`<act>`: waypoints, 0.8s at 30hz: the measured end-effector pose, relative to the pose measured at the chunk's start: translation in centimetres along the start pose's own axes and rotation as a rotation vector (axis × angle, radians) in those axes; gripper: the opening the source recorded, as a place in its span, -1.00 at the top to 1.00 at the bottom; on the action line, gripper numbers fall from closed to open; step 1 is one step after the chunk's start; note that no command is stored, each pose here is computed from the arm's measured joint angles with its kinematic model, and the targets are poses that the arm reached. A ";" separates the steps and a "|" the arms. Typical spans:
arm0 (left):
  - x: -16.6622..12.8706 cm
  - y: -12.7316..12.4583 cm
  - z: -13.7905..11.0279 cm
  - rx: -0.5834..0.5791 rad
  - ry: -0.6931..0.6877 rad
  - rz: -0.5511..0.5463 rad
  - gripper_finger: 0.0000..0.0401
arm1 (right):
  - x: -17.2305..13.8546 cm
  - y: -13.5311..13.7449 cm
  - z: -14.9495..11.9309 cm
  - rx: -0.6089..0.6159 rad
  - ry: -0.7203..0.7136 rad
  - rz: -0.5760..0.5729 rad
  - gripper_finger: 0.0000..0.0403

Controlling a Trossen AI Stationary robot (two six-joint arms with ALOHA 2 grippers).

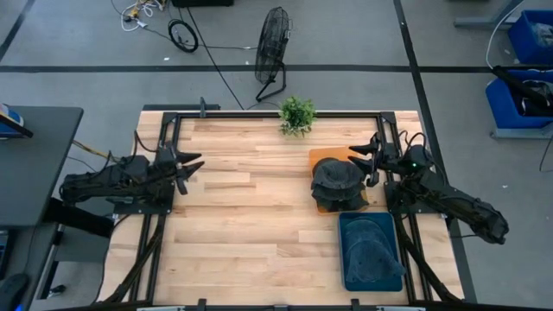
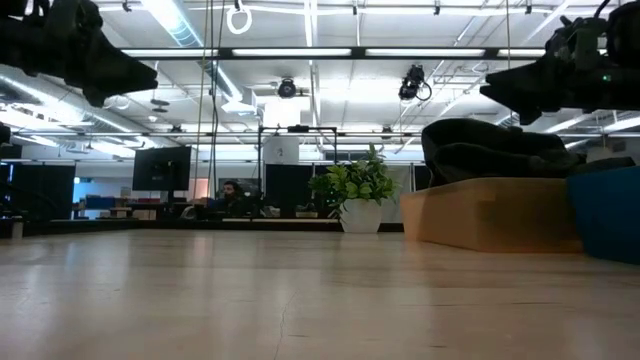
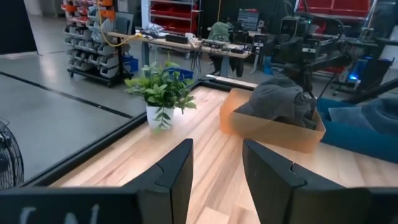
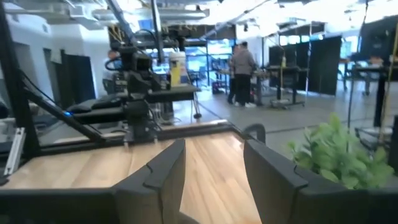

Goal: Pick & Place hat
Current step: Return to Home Position

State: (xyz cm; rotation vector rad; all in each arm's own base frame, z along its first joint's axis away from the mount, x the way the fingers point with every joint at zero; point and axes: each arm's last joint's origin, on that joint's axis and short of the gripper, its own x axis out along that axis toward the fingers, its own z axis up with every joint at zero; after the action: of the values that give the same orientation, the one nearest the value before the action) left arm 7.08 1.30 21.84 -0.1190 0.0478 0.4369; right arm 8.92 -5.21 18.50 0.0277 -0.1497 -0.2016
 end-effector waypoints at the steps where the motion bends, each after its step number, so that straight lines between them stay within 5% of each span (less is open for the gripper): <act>1: 0.0 0.0 0.0 0.001 0.001 0.000 0.29 | -0.1 0.0 -0.1 0.005 0.008 -0.007 0.16; 17: 1.1 -0.4 -1.7 -0.024 -0.028 -0.044 0.29 | -0.9 0.1 -0.6 0.029 0.038 -0.077 0.16; 24: 2.1 -0.9 -3.1 0.024 -0.182 -0.142 0.29 | -0.9 0.0 -0.7 0.007 0.044 -0.121 0.16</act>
State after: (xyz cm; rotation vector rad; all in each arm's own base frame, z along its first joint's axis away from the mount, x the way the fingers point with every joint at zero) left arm 9.29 0.99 18.68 -0.0585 -0.1335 0.3033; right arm 8.13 -5.01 17.72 0.0486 -0.1046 -0.3211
